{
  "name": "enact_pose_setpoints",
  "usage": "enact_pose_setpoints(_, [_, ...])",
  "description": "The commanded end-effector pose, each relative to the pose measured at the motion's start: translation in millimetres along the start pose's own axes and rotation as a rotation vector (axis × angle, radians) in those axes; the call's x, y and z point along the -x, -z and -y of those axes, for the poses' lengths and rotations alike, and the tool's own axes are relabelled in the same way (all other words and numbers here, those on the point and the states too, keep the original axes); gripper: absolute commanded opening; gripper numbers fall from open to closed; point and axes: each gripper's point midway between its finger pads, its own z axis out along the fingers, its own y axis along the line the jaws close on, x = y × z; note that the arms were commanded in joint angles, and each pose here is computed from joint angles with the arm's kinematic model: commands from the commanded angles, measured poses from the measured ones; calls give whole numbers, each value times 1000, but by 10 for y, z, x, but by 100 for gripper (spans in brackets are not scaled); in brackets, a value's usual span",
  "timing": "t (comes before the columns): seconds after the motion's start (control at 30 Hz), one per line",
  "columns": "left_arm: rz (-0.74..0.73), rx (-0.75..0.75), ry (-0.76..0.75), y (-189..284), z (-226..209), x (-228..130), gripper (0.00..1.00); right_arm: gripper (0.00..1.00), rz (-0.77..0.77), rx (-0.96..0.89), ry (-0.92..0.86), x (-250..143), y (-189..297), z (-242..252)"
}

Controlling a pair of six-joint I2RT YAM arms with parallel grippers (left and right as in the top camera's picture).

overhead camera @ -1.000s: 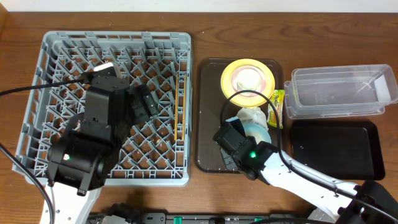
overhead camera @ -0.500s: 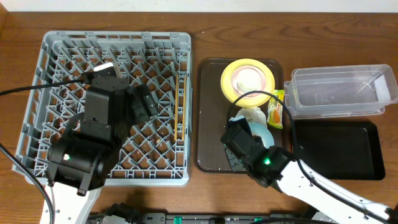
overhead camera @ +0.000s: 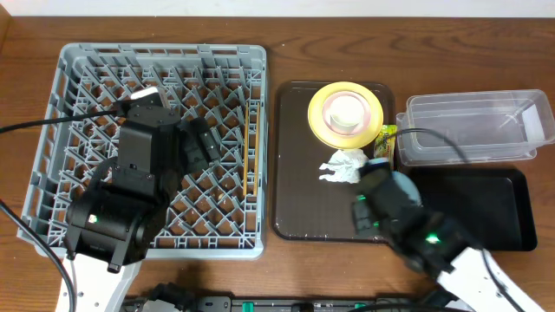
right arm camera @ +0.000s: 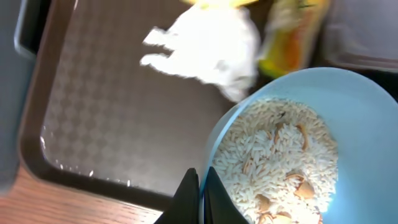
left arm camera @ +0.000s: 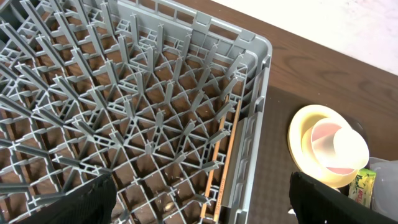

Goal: Sort waste into correct bins and load items into the dishwasher rack
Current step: 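Carry the blue bowl right and tip the rice onto the black tray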

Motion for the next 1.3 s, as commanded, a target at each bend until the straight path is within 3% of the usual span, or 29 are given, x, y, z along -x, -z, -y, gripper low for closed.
enact_pose_setpoints(0.0, [16, 9, 0, 27, -16, 52, 90, 1, 83, 10, -105, 218, 242, 209])
enact_pose_setpoints(0.23, [16, 9, 0, 27, -16, 52, 90, 1, 148, -15, -283, 299, 428, 760])
enact_pose_setpoints(0.57, [16, 9, 0, 27, -16, 52, 90, 1, 206, 127, -505, 366, 500, 1337])
enact_pose_setpoints(0.87, [16, 9, 0, 27, -16, 52, 90, 1, 330, 467, -675, 469, 533, 1684])
enact_pose_setpoints(1.27, [16, 9, 0, 27, -16, 52, 90, 1, 423, 725, -876, 328, 349, 2083])
